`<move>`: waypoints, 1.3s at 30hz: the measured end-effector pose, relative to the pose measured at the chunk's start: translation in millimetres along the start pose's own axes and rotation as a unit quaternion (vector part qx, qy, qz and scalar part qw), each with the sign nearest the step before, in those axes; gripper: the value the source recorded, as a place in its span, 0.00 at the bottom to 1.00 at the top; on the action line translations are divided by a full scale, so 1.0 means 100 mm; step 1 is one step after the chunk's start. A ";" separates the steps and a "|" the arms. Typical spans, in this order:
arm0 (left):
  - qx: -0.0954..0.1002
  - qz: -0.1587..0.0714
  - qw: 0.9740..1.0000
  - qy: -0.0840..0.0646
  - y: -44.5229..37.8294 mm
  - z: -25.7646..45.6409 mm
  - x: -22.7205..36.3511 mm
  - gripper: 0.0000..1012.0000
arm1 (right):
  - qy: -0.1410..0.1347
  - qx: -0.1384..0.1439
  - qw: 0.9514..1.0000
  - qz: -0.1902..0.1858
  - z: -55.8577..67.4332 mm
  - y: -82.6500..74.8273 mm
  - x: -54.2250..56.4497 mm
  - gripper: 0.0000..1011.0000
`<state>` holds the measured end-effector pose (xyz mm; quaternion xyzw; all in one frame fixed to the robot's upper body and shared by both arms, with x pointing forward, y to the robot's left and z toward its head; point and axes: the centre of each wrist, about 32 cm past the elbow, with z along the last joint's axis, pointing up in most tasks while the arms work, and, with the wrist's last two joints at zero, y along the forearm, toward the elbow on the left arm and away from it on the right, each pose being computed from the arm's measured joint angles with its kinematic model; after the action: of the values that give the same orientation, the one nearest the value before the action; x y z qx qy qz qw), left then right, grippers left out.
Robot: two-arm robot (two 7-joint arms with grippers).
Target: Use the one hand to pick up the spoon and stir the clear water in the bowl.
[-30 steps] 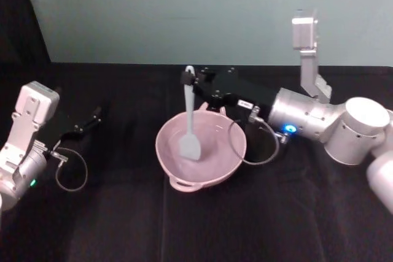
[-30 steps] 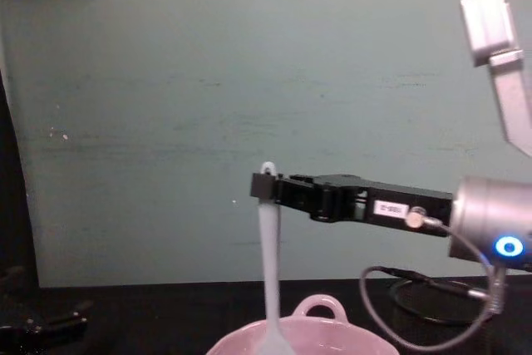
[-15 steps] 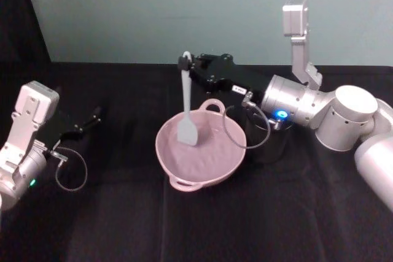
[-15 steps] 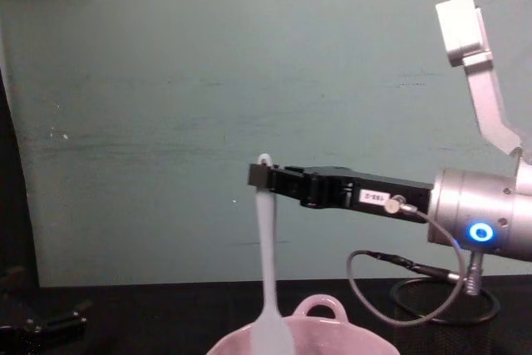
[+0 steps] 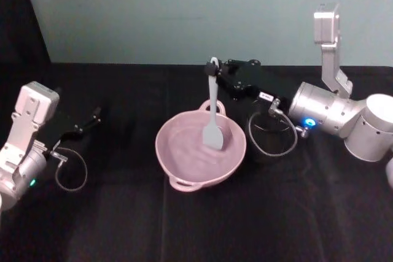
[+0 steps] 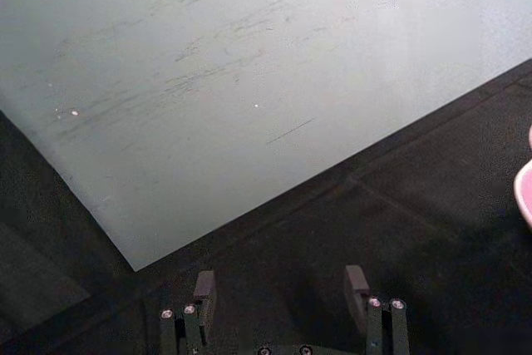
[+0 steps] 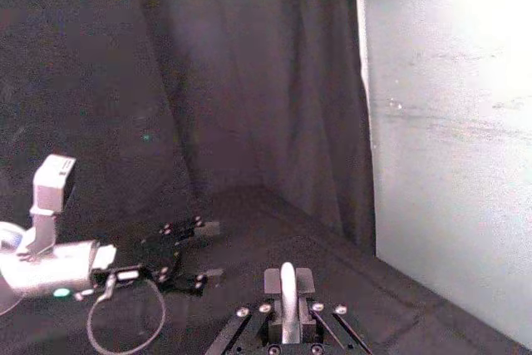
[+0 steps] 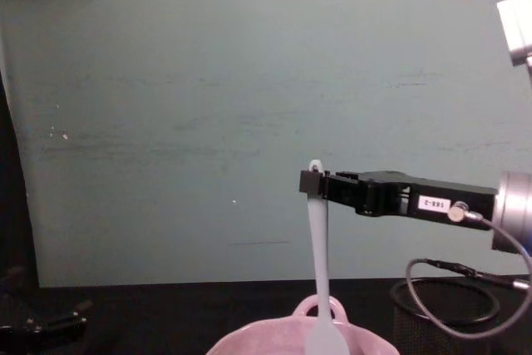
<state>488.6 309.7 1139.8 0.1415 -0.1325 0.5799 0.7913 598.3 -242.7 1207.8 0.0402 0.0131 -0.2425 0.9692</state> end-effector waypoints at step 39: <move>0.000 0.000 1.000 0.000 0.000 0.000 0.000 1.00 | 0.012 0.014 0.999 0.030 -0.02 0.46 -0.03 0.11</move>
<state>488.6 309.6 1139.8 0.1415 -0.1325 0.5799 0.7913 617.7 -200.9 1208.9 0.0573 0.0200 -0.2132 0.9751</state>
